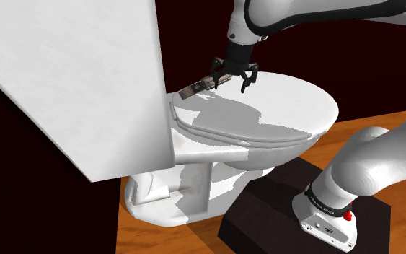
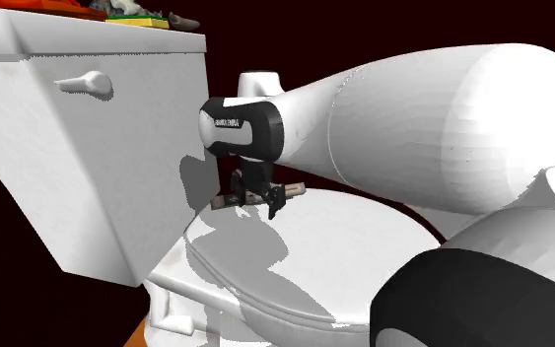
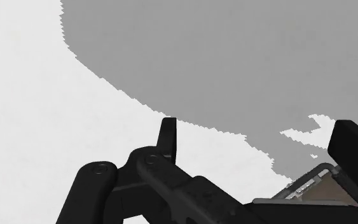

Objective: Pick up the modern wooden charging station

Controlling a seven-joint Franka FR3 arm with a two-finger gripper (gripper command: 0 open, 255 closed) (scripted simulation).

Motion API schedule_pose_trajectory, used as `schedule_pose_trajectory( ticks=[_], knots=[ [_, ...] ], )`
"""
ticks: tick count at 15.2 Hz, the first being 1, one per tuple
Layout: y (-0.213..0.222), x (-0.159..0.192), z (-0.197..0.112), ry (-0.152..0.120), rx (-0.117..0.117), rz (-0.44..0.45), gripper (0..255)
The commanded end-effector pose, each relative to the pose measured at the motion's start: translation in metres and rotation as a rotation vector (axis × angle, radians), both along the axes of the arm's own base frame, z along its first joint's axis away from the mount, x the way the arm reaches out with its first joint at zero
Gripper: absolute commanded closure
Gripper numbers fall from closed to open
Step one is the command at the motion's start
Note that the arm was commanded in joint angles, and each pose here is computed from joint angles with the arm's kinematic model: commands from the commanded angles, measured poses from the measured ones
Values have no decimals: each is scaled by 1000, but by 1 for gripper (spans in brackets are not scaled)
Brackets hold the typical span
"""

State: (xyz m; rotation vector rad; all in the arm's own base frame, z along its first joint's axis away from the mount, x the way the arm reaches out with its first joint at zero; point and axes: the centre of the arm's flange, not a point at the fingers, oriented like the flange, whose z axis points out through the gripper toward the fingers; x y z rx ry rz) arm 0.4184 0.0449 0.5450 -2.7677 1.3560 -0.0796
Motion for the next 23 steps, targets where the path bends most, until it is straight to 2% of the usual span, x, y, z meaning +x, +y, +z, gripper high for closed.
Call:
schedule_pose_trajectory(
  ticks=[1,8,15,18,19,23],
  knots=[
    [2,21,-1,-22,9,-131,0],
    [-15,97,5,-96,31,-554,0],
    [-15,97,-32,-96,31,-554,0],
    [-15,97,-35,-96,31,-554,0],
    [-15,97,-35,-96,31,-554,255],
    [-15,98,-35,-96,31,-554,255]
  ],
)
